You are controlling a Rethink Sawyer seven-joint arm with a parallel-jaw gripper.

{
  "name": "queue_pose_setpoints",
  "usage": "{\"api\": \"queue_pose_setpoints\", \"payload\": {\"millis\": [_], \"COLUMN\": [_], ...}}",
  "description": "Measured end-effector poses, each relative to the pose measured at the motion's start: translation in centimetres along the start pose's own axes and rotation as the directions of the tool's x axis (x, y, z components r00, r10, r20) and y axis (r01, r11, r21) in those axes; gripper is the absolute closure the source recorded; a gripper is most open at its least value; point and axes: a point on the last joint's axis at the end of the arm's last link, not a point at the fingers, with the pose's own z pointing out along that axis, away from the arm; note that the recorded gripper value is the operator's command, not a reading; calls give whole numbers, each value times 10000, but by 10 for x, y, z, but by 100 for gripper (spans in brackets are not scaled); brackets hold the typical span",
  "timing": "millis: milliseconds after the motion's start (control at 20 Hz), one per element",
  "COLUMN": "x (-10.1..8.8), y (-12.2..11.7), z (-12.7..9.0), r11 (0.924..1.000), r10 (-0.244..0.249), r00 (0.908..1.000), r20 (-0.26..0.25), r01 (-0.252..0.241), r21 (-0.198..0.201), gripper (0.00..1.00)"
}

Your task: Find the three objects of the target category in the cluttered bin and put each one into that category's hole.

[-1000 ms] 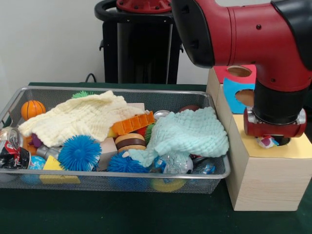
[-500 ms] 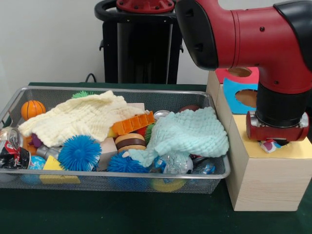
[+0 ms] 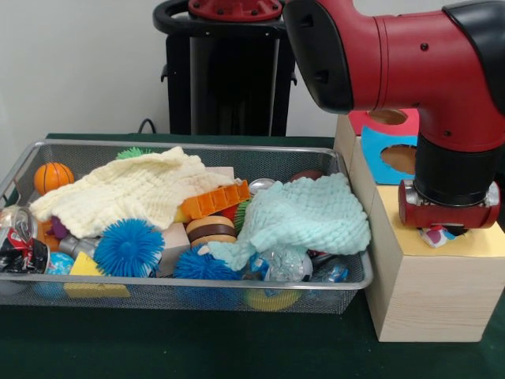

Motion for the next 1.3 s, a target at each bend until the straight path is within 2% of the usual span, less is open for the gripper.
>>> {"api": "queue_pose_setpoints", "payload": {"millis": [1300], "x": [2], "y": [1], "z": [-7], "r11": [9999], "r10": [-89], "r00": [9999], "r20": [-103], "r01": [90], "r21": [79], "gripper": [100]}}
